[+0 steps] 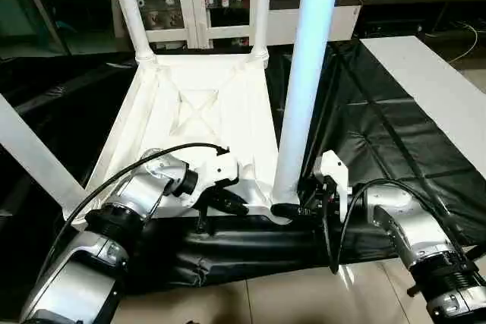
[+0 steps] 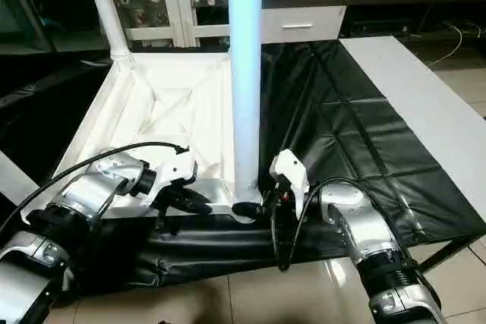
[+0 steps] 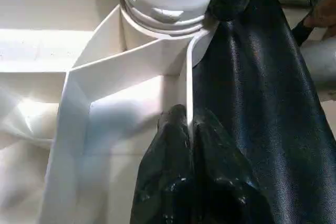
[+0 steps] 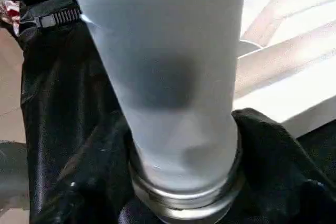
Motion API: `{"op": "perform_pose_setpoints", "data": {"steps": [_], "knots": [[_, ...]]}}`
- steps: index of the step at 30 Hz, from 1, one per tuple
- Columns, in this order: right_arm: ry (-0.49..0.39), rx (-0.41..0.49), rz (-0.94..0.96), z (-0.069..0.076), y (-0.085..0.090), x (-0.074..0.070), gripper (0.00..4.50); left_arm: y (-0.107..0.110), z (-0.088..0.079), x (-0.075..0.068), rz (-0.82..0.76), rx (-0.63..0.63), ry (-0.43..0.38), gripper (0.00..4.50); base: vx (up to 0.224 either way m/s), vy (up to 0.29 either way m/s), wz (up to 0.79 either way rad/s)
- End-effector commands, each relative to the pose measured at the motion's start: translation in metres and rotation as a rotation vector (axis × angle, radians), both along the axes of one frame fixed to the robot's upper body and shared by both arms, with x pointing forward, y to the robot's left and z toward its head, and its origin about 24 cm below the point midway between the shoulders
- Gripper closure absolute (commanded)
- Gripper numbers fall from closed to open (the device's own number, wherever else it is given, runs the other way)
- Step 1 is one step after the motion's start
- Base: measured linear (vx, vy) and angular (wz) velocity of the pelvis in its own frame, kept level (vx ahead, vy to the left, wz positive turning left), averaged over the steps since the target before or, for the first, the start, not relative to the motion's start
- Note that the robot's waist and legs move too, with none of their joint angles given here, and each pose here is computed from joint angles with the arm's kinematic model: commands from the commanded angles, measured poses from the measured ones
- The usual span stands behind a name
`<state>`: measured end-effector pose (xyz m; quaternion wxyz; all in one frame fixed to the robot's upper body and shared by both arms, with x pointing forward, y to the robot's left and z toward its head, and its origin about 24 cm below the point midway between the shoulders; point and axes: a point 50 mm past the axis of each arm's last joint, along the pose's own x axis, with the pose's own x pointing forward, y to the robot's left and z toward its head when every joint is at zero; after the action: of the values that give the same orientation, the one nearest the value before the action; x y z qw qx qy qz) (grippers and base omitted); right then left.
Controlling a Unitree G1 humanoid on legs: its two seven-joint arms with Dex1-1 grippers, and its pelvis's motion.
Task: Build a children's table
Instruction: Rotate leg to tighten
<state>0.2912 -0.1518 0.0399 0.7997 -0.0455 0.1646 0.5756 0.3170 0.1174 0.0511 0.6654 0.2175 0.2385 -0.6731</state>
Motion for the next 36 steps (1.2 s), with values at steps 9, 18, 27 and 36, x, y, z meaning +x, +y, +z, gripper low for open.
{"op": "perform_pose_setpoints", "data": {"steps": [9, 18, 27, 36], "knots": [[-0.118, 0.045, -0.486, -0.012, 0.017, 0.032, 1.85, -0.035, -0.024, 0.01, 0.233, -0.008, -0.03, 4.5, -0.012, 0.002, 0.0], [-0.105, 0.113, -0.9, -0.013, 0.06, 0.055, 1.86, -0.063, -0.013, 0.043, 0.723, -0.033, -0.206, 4.5, -0.023, 0.011, -0.01], [-0.274, 0.18, -0.621, 0.008, 0.051, 0.049, 0.88, -0.054, -0.022, 0.036, 0.568, 0.014, -0.178, 4.5, 0.0, 0.0, 0.0], [-0.205, 0.009, -0.224, 0.008, -0.013, 0.013, 0.73, -0.035, -0.029, 0.006, 0.082, 0.033, 0.02, 4.5, 0.0, 0.0, 0.0]]}}
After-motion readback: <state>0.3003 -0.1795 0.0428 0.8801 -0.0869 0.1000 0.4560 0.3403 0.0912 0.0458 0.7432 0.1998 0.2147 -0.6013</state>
